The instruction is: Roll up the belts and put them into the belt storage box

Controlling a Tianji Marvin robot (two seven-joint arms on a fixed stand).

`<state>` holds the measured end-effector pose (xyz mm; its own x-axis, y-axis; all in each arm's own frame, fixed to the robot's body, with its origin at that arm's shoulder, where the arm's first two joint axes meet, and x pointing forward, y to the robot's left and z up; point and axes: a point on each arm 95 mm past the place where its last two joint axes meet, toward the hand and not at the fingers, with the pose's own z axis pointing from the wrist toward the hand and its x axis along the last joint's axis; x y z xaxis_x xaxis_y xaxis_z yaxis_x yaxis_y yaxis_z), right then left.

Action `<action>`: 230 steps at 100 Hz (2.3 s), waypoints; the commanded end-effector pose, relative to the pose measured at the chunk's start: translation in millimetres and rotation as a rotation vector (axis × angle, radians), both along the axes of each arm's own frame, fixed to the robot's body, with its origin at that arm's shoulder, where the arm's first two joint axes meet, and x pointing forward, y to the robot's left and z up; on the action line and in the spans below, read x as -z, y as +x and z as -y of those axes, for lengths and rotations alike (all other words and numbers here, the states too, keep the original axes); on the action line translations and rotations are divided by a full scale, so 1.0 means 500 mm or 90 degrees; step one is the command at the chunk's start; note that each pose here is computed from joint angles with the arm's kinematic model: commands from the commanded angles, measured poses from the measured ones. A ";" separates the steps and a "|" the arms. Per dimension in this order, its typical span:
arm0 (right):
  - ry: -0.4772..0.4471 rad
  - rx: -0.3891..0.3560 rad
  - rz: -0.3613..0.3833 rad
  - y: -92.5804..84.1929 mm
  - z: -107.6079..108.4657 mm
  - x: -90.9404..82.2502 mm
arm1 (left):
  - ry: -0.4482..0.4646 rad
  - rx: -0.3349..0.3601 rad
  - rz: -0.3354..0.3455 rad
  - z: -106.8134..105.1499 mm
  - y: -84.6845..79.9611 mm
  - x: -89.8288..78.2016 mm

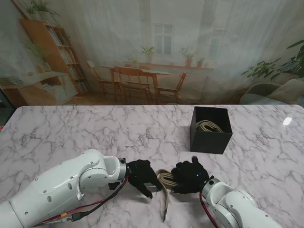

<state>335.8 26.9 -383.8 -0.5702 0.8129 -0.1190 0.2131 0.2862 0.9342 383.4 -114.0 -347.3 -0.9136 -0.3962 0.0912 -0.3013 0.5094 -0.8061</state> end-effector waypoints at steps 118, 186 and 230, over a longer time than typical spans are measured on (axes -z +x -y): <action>0.041 0.136 -0.004 -0.072 -0.095 -0.021 | 0.045 -0.030 -0.048 -0.021 -0.012 0.042; -0.055 0.170 -0.002 -0.051 -0.062 -0.013 | 0.056 -0.035 -0.041 -0.038 -0.017 0.038; -0.083 0.204 0.019 -0.022 -0.025 0.007 | 0.058 -0.042 -0.030 -0.055 -0.019 0.033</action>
